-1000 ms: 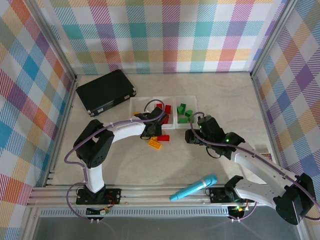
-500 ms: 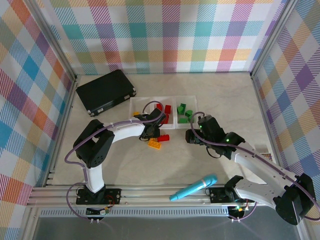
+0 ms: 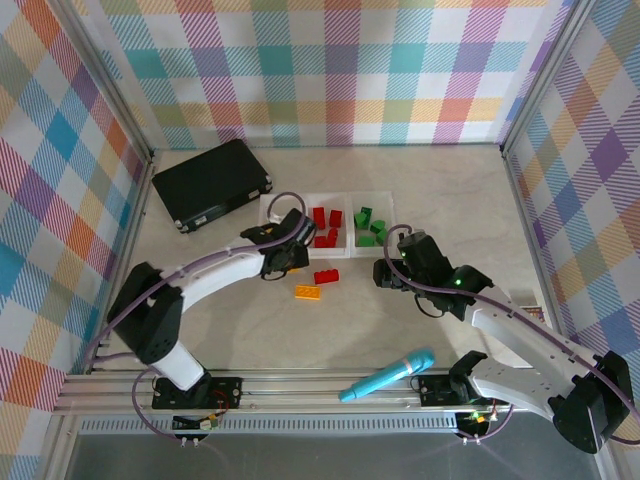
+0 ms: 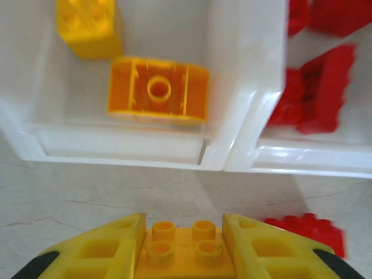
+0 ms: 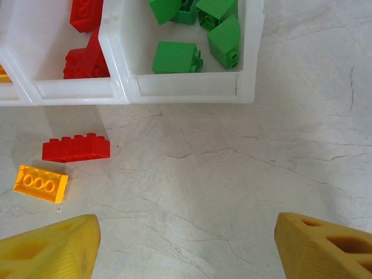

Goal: Sort the legos into containers by color
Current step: Pick up the lego from the center of the table, then place the lego in the container.

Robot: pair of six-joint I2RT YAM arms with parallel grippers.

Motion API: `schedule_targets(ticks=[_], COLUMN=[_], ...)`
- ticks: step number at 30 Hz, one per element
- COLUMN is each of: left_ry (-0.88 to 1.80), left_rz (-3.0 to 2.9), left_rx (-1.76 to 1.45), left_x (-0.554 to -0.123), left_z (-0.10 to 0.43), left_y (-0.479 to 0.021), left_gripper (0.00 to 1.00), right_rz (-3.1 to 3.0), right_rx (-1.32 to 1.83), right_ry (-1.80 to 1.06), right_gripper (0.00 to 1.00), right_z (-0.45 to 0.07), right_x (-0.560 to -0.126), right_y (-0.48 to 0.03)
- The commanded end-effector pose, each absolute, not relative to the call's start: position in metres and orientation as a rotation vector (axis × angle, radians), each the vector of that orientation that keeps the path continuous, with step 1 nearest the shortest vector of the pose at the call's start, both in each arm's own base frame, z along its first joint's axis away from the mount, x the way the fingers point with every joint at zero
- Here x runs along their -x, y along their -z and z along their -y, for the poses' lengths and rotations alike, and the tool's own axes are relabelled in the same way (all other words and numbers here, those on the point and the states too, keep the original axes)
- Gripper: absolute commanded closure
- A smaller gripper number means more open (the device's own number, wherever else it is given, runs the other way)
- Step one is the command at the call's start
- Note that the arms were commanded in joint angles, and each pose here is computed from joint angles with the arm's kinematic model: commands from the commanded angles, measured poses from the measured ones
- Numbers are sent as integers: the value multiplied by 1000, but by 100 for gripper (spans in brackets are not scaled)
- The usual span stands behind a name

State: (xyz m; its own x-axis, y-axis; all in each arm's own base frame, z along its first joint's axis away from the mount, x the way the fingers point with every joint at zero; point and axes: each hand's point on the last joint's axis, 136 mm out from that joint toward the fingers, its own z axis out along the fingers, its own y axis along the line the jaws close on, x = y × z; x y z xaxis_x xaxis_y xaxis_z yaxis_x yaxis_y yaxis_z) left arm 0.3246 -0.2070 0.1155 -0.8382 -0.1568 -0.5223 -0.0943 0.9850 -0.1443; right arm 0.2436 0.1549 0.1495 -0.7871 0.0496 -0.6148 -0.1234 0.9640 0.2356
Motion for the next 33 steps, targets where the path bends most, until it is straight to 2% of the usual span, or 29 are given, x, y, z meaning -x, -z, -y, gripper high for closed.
schedule_targets(ticks=[1, 13, 21, 27, 33], left_ry=[64, 87, 150, 159, 185], left_rz=[-2505, -2493, -2542, -2563, -2523], left_rx=[161, 182, 169, 165, 97], left_x=[-339, -438, -469, -475, -466], left_z=[184, 172, 190, 192, 190], left_y=[-147, -148, -115, -101, -127], left_gripper=[69, 67, 60, 43, 20], right_rz=[-2422, -2439, -2446, -2456, -2445], right_rx=[57, 53, 54, 43, 29], right_ry=[-341, -342, -325, -324, -316], right_gripper=[21, 21, 21, 20, 20], right_z=[-153, -151, -148, -144, -136], right_x=[-248, -244, -241, -237, -231], right_y=[-157, -152, -151, -151, -156])
